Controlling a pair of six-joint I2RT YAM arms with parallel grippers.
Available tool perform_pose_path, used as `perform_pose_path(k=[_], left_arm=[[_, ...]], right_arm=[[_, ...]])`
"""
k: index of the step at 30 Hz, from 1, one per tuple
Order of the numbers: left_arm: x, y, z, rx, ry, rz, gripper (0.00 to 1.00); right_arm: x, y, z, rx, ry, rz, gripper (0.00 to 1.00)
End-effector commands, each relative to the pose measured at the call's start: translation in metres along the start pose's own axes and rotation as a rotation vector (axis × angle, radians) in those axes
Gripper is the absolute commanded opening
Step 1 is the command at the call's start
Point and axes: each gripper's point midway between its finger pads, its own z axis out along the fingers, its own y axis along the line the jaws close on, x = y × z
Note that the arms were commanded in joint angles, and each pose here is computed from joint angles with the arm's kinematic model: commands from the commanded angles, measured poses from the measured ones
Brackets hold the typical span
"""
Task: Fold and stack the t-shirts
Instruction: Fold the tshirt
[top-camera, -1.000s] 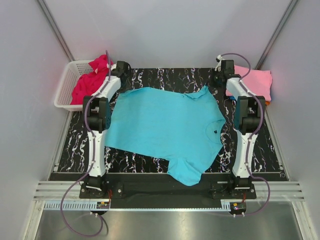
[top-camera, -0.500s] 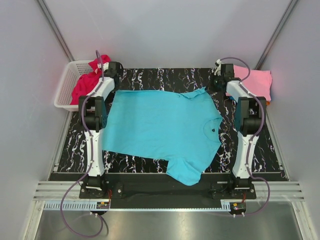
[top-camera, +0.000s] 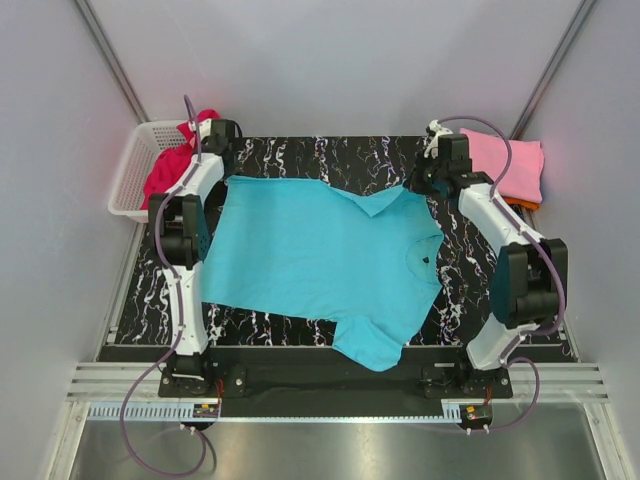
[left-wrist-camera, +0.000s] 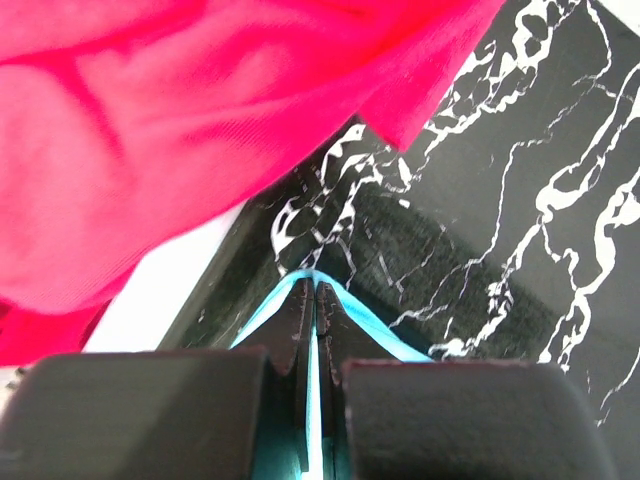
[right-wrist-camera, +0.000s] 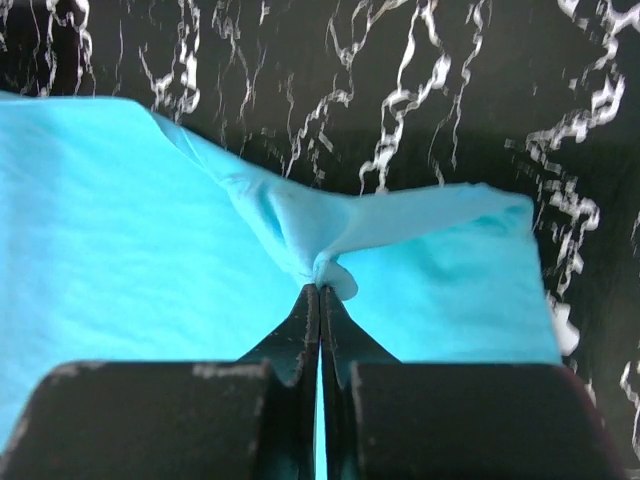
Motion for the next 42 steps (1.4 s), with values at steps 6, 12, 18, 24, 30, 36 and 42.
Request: perform_pose_path(k=[6,12,18,24,30,36,42], left_arm=[[-0.034,0.012,-0.044,0.007,-0.101,0.000,0.00],[-0.018,0.041,-0.058,-0.072,-0.100,-0.011,0.00],[-0.007,0.055,-0.062,-0.110,-0.093,-0.039,0.00],[0.002,0.060,-0.068,-0.114,-0.078,-0.056,0.00],[0.018,0.070,-0.070,-0.143,-0.057,-0.055,0.00],[0.037,0.081,-0.066,-0.177,-0.028,-0.067,0.10],[0.055,0.095,-0.066,-0.230,0.003,-0.086,0.37]], right_arm=[[0.039,0.006,-0.042,0.078,0.032,0.036,0.00],[0.074,0.001,-0.059,0.133,0.072,0.063,0.00],[0.082,-0.001,-0.078,0.153,0.032,0.096,0.00],[0.074,-0.004,-0.088,0.186,-0.002,0.093,0.00],[0.082,-0.005,-0.088,0.181,0.016,0.104,0.00],[0.098,-0.008,-0.090,0.184,0.043,0.120,0.00],[0.115,-0.010,-0.094,0.191,0.062,0.166,0.00]])
